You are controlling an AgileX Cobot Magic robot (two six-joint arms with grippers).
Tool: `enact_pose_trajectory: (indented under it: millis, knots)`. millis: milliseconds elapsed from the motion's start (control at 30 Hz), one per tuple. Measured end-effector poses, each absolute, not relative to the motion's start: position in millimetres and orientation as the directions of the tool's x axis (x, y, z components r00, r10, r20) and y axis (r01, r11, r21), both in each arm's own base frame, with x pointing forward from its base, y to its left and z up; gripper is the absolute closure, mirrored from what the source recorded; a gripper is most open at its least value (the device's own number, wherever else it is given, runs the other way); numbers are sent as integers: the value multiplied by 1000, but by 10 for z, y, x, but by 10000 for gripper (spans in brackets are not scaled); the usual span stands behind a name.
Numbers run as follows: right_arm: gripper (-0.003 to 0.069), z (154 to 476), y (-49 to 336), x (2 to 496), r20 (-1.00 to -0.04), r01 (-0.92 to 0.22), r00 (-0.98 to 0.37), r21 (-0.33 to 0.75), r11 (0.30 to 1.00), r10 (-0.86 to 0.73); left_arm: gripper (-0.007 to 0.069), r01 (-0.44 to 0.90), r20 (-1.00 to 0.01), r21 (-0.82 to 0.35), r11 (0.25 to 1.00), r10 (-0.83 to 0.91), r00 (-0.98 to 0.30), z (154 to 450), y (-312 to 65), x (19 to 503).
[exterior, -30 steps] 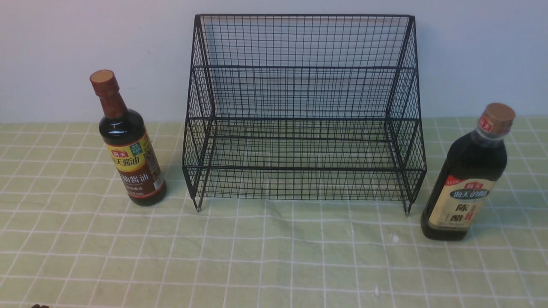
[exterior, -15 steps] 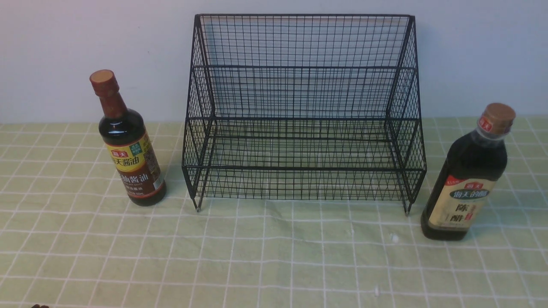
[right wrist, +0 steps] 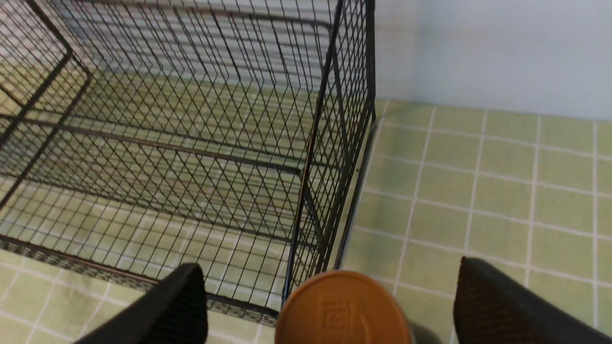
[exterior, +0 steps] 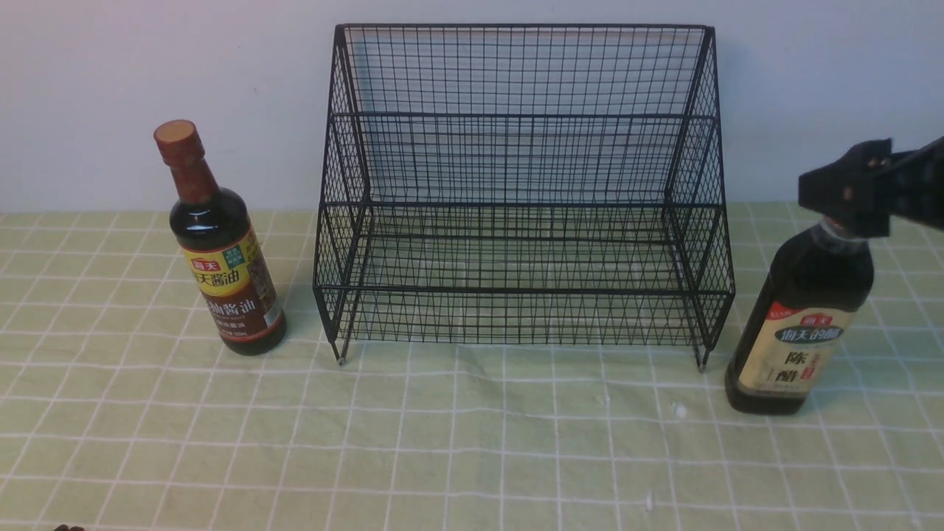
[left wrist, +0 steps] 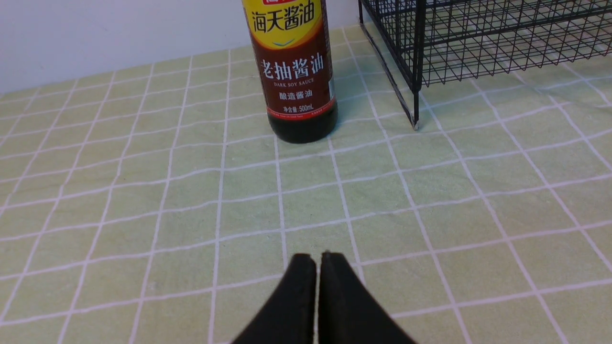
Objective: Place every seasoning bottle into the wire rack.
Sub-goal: Use the right arm to grab the condiment bottle closest to it, then use the right arm to put the condiment bottle back on the shelf
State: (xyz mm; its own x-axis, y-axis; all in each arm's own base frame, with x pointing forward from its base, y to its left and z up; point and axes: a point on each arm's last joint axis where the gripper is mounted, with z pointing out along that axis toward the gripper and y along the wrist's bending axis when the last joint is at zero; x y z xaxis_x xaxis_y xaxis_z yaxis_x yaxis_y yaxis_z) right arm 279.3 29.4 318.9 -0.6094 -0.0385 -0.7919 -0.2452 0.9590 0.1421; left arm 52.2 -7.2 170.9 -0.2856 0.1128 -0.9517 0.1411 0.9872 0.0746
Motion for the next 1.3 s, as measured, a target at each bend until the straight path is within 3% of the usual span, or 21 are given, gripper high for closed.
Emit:
enact_pose_trajectory:
  millis: [100,267,300,333,667,1033,1167,1300]
  knots:
    - [60,3100,329,2841,-769,-255,-638,151,955,-49,631,141,-952,75,987,113,-286,1709,-72,522]
    - [200,3048,334,2876,-757,-257,-651,150,955,-56,631,141,-952,75,987,113,-286,1709,-72,522]
    - [296,3048,334,2876,-757,-257,-651,149,955,-57,631,141,-952,75,987,113,-286,1709,-72,522]
    - [330,3051,329,2879,-761,-265,-645,131,955,-74,631,141,-952,75,987,113,-286,1709,-72,522]
    - [333,3251,348,2792,-734,-345,-656,83,935,-176,631,141,-952,75,987,113,-286,1709,-72,522]
    - [333,4418,429,2544,-879,-444,-442,38,895,-181,631,141,-952,75,987,113,-286,1709,-72,522]
    - [333,4727,515,2548,-927,-491,-352,68,868,-127,631,141,-952,75,987,113,-286,1709,-72,522]
    - [333,4841,684,2711,-945,-552,-303,68,831,-124,631,141,-952,75,987,113,-286,1709,-72,522]
